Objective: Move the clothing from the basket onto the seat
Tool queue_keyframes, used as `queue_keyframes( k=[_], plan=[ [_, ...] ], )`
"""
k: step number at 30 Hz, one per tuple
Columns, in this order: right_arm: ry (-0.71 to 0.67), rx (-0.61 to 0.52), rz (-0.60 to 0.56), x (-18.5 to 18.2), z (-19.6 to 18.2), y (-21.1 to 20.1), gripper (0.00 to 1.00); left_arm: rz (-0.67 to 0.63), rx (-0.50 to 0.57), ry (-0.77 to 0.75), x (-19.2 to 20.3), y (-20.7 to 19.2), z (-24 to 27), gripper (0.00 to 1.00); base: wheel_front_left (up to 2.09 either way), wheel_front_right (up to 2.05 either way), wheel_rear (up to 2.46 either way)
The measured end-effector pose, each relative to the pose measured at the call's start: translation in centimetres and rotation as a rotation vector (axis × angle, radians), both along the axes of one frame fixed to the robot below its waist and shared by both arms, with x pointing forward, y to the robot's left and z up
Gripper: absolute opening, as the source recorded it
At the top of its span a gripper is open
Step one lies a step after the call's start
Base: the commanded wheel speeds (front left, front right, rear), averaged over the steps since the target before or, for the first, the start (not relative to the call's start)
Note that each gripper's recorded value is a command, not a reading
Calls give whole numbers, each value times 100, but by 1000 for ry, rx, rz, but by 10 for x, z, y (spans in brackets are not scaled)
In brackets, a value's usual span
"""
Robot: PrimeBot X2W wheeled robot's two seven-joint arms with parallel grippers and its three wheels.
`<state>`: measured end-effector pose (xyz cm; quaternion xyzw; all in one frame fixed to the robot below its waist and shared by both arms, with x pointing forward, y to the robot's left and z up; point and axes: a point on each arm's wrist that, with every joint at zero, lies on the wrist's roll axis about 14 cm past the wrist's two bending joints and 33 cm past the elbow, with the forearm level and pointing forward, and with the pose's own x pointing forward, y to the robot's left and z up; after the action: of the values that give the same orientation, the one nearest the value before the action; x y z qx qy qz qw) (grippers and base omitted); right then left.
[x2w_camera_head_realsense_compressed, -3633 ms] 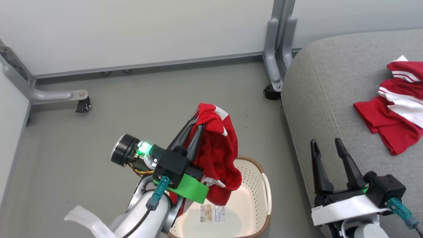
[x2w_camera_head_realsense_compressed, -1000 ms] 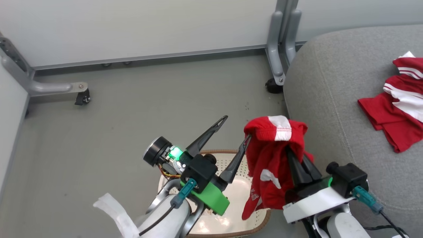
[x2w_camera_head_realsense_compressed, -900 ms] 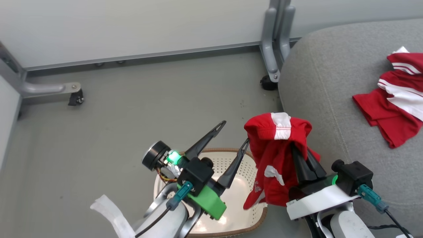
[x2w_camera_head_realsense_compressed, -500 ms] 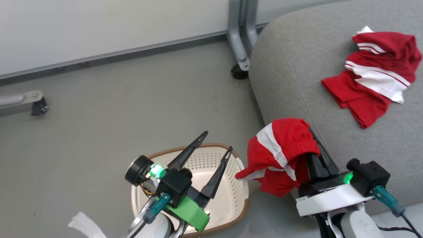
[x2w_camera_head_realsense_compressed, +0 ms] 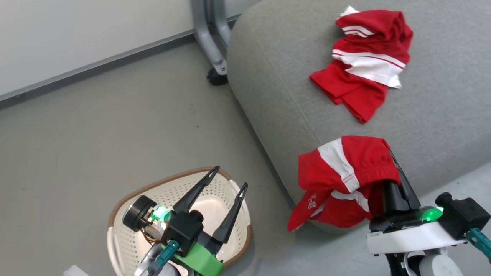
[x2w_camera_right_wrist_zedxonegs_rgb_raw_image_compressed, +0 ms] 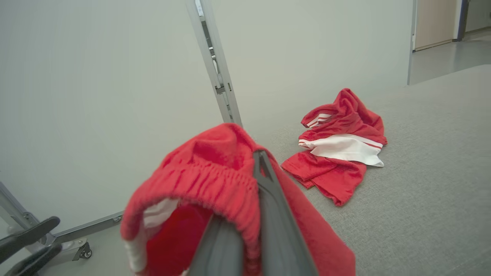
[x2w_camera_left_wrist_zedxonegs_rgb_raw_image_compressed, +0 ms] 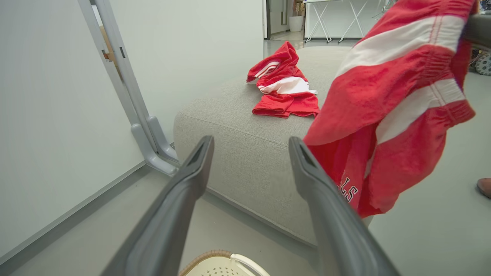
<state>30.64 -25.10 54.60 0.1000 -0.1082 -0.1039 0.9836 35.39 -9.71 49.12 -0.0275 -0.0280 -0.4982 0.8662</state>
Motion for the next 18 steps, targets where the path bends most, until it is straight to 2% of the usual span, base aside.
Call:
queue_keyframes(
  k=[6, 11, 14, 18],
  plan=[
    [15, -1, -89, -20, -1, -21, 0, -73, 3, 12, -5, -17, -8, 100, 0, 0, 0],
    [21, 8, -137, -22, -1, -36, 0, -100, 7, 29, -3, -22, -19, 100, 0, 0, 0],
    [-20, -32, -150, -8, 15, -46, 0, -109, 10, 37, 1, -21, -26, 100, 0, 0, 0],
    [-146, -113, -144, 32, 59, -57, 0, -122, 14, 33, 14, -19, -36, 100, 0, 0, 0]
  ],
)
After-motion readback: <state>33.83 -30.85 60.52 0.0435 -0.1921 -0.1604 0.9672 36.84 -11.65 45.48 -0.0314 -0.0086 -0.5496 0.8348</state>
